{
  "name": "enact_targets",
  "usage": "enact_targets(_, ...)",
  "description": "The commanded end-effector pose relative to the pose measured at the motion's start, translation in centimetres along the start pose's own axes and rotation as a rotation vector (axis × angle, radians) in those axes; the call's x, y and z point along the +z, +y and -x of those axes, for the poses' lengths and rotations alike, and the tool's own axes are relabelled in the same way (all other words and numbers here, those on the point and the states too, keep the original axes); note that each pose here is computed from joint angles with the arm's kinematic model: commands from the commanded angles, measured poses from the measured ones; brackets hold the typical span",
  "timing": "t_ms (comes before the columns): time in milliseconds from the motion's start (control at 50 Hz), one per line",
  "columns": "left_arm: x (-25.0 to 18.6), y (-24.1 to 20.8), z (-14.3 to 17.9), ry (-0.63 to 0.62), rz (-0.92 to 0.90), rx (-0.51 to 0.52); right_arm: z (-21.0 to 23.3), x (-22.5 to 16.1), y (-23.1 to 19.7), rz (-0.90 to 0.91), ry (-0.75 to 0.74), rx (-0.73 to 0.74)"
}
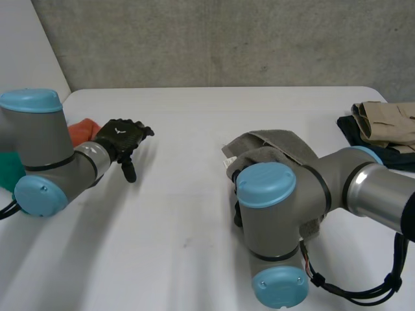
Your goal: Fold the laundry.
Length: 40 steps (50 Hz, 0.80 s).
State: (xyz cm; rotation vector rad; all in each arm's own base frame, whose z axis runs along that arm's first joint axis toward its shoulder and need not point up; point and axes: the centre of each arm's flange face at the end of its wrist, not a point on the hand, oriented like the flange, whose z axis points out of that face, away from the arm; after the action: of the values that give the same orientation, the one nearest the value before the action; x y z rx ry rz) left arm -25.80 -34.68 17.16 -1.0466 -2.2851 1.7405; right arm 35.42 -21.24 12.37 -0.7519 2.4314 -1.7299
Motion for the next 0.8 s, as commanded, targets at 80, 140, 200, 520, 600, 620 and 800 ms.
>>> enact_targets(80, -0.5, -0.9, -0.5, -0.004, -0.019, 0.014, -4.2, -1.3, -3.0, -0.041, 0.049, -0.009)
enact_targets(140, -0.8, -1.4, -0.7, -0.002, -0.031, 0.019, -6.1, -2.7, -4.4, -0.050, 0.039, -0.042)
enact_targets(200, -1.0, -1.8, -0.9, 0.000, -0.045, 0.024, -7.6, -3.7, -5.7, -0.078, 0.015, -0.029)
enact_targets(520, -3.6, -4.9, -5.6, 0.090, -0.136, 0.044, -17.6, 1.4, -2.2, 0.143, 0.039, 0.328)
enact_targets(600, -4.2, -5.4, -6.4, 0.090, -0.166, 0.037, -17.2, 2.9, -0.7, 0.188, -0.003, 0.398)
enact_targets(620, -4.3, -5.5, -6.4, 0.088, -0.172, 0.039, -17.1, 3.2, -0.4, 0.188, -0.006, 0.399)
enact_targets(800, -4.5, -5.9, -6.4, 0.044, -0.217, 0.041, -16.5, 4.8, -1.4, 0.059, -0.010, 0.368)
